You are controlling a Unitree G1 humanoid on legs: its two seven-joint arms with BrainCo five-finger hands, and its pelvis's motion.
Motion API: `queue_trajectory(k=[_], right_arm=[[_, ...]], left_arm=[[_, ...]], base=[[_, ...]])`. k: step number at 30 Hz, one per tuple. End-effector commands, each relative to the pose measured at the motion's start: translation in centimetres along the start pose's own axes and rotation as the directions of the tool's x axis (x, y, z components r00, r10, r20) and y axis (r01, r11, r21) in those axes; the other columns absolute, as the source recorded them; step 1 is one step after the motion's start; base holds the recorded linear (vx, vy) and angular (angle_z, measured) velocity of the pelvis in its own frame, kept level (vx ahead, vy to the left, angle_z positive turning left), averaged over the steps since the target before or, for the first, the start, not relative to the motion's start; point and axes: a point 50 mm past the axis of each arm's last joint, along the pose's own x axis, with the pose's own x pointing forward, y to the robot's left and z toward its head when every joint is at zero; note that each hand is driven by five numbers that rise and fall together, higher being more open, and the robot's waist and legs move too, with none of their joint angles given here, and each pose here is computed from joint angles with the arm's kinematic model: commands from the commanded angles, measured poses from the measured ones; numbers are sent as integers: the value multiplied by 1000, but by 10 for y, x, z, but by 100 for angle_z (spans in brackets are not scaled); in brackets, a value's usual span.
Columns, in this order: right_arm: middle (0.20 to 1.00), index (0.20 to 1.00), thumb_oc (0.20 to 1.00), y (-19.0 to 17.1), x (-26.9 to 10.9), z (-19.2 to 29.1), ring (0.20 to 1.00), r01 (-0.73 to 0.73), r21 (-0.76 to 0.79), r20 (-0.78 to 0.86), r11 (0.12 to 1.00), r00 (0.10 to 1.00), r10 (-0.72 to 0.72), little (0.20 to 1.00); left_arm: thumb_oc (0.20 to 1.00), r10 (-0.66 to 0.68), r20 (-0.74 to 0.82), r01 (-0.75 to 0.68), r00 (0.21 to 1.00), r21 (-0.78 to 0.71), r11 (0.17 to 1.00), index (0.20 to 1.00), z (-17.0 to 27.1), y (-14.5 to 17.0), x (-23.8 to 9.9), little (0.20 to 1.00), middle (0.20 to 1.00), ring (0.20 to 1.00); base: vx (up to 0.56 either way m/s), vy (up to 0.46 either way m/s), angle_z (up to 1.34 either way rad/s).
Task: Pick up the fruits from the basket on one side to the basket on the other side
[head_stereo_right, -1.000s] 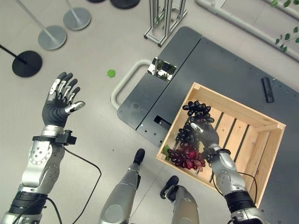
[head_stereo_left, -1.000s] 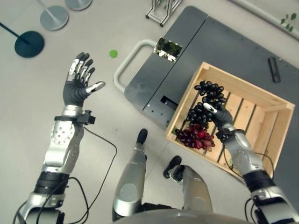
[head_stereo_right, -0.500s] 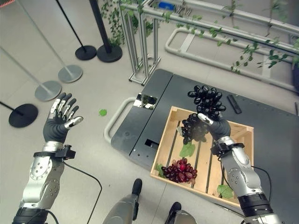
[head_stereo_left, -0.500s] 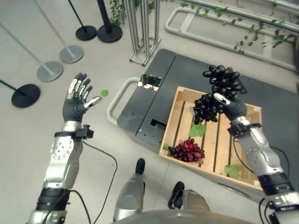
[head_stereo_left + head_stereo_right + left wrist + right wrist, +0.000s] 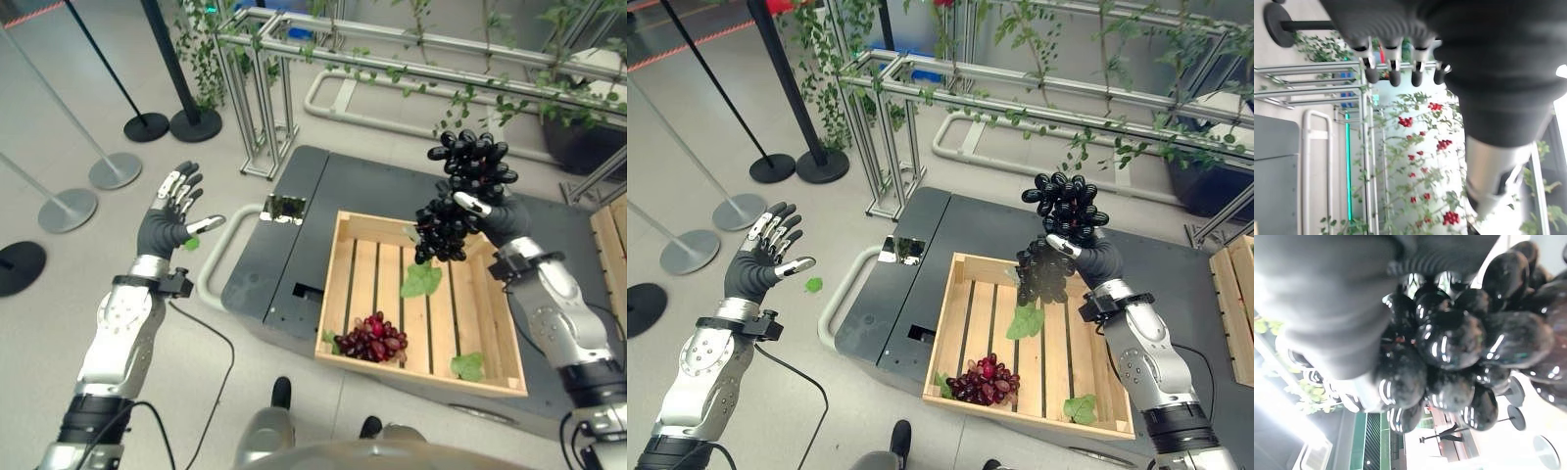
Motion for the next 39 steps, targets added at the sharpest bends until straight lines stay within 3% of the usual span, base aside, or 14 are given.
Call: queue_trajectory(k=[1, 14, 22, 39], right_arm=[[200, 200, 200, 16, 10, 38, 200, -107, -72, 159, 992, 980, 117, 200], [200, 200, 200, 27, 19, 33, 200, -158, -90, 118, 983, 979, 168, 200], [200, 200, 200, 46, 31, 44, 200, -223, -146, 158, 964, 957, 245, 200], [200, 200, 200, 84, 47, 61, 200, -340, -237, 227, 910, 891, 392, 200]], left_arm=[[1000, -70, 24, 66, 997, 135, 989, 1000, 7, 2, 13, 1000, 1000, 1000], [1000, -342, -7, 334, 940, 231, 914, 1000, 24, -25, 41, 1000, 1000, 1000], [1000, -533, 45, 510, 845, 234, 828, 1000, 42, -77, 72, 1000, 1000, 1000], [1000, -765, 66, 745, 640, 189, 640, 1000, 48, -156, 72, 1000, 1000, 1000]], base=[[37, 12, -18], [20, 8, -10], [3, 0, -1], [0, 0, 0]])
